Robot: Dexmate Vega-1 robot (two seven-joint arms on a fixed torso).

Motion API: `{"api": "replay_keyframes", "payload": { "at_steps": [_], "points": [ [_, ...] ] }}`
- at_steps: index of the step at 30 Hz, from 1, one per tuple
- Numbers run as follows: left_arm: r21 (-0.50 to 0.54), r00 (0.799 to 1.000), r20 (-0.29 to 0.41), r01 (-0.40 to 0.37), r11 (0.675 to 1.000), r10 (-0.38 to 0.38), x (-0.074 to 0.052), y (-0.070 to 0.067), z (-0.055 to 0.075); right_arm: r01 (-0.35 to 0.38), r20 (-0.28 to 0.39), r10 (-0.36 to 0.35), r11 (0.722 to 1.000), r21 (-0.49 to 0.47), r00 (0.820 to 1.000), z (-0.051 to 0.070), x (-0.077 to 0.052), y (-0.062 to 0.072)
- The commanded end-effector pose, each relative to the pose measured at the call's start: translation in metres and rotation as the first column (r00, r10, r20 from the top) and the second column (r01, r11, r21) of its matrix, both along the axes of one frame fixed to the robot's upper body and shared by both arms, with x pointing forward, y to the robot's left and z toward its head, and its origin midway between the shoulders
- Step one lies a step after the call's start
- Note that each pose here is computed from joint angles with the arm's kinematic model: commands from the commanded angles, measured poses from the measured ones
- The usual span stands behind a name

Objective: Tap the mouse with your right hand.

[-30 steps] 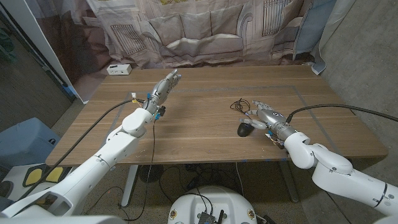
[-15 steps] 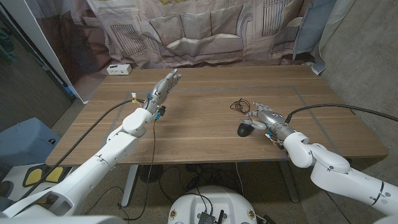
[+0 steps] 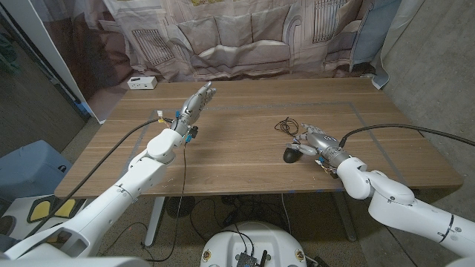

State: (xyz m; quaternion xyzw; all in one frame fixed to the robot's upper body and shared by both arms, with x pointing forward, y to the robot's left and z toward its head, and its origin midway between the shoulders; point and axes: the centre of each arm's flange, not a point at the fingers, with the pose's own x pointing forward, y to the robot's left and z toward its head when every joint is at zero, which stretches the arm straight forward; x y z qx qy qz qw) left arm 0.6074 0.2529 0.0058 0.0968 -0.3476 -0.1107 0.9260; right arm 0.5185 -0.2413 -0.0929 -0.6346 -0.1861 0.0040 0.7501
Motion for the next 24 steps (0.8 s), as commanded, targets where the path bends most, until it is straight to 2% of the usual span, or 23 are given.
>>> {"api": "replay_keyframes", "payload": {
  "at_steps": [1,24],
  "points": [
    [0.003,1.000,-0.004,0.000,1.000,0.000,0.0003,-0.0016,-0.0007,0.007,-0.012,-0.007,1.000,-0.005,1.000,-0.0035,0.0055,-0.0013],
    [-0.001,1.000,-0.007,-0.004,1.000,0.004,-0.0004,-0.0025,-0.0022,0.012,-0.041,-0.013,1.000,-0.020,0.999,-0.0071,0.0103,-0.0018]
  ]
}}
